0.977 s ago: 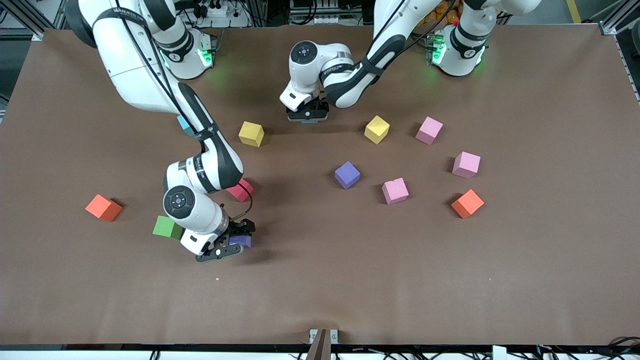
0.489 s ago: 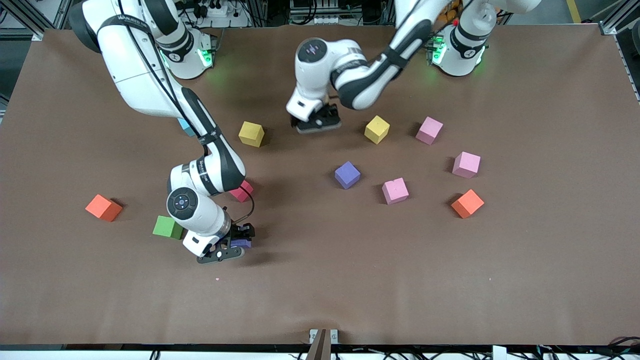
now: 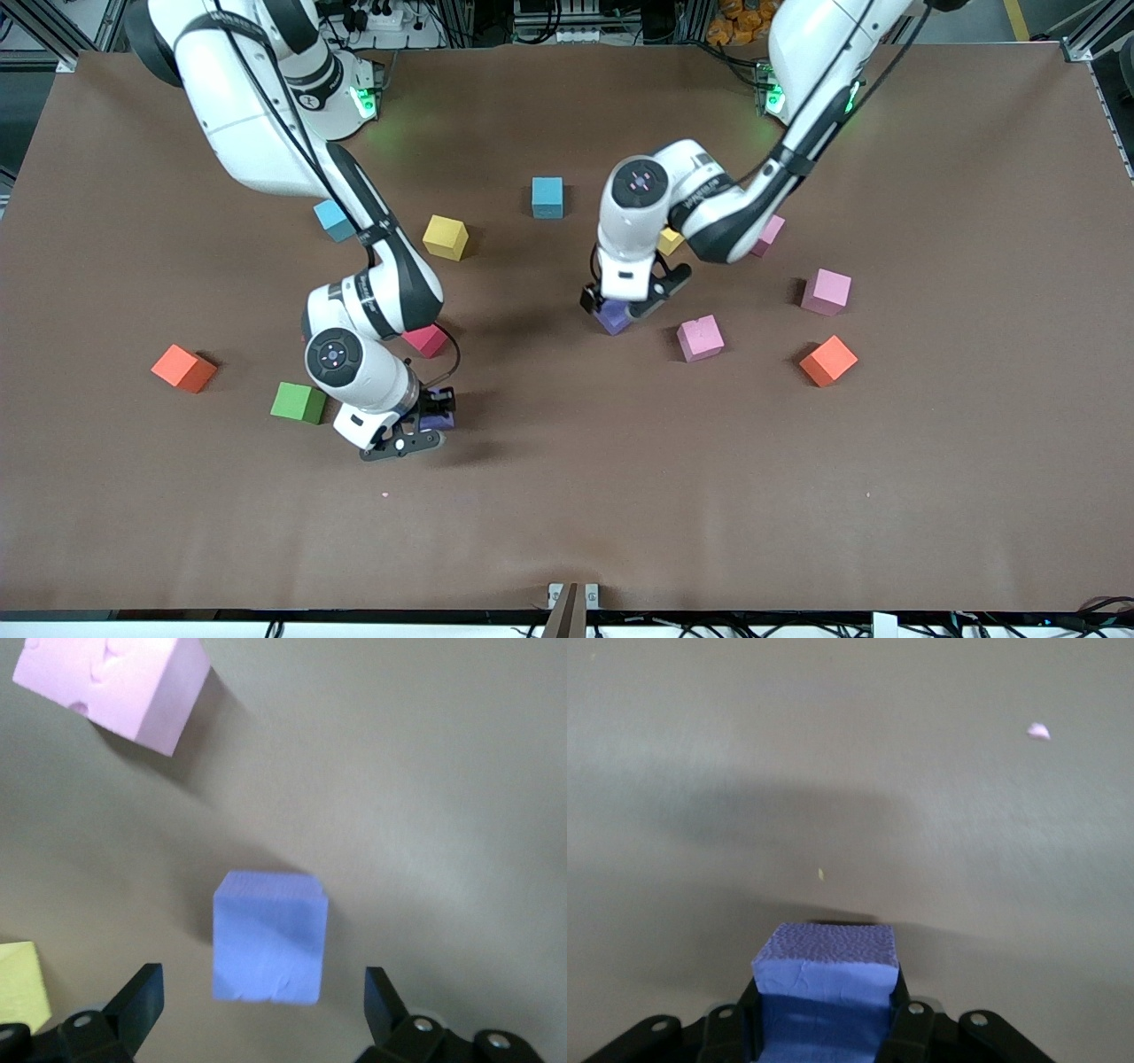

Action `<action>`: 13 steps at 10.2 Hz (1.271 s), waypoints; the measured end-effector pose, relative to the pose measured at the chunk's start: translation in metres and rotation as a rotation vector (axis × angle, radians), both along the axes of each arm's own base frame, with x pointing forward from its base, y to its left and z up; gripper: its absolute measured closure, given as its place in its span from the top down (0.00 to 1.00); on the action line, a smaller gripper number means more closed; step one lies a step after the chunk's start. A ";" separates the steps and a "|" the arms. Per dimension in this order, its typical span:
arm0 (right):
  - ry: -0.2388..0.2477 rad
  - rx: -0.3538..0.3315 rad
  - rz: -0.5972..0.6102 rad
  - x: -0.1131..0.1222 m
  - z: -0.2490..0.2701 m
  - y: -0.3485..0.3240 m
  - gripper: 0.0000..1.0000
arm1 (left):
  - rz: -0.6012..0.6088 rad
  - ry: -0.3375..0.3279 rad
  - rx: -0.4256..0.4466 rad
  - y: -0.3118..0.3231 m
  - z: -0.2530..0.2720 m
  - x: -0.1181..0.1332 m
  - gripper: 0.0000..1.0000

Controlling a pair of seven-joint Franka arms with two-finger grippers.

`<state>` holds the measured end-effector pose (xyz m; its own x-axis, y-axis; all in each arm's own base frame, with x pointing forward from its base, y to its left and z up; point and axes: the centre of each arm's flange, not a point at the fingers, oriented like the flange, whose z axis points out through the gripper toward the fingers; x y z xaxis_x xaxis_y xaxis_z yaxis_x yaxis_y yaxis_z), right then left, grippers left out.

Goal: Form number 2 with 11 blocks
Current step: 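Grasp another purple cube with the left gripper while the right gripper lifts, then set the purple cube beside the cyan cube with the right gripper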

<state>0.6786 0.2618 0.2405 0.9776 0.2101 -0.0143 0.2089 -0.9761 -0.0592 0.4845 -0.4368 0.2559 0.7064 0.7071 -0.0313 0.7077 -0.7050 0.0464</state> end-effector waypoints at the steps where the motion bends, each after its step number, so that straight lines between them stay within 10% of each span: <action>1: 0.032 -0.009 0.017 -0.005 0.029 0.000 0.53 | 0.044 0.013 -0.006 -0.002 -0.007 0.004 1.00; 6: 0.026 0.017 0.133 -0.089 0.072 0.021 0.53 | 0.130 0.073 -0.003 -0.011 -0.041 -0.001 1.00; 9: 0.026 0.037 0.429 -0.191 0.046 0.057 0.53 | 0.129 0.082 0.001 -0.011 -0.047 -0.001 1.00; 13: -0.009 0.032 0.928 -0.264 0.072 0.072 0.53 | 0.132 0.072 -0.001 -0.004 -0.045 0.009 1.00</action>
<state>0.4143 0.3340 0.3126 0.4180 0.9084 0.0115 0.9061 -0.4160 -0.0777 0.4939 -0.4404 0.2105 0.6033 0.7936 -0.0790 0.7957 -0.6056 -0.0072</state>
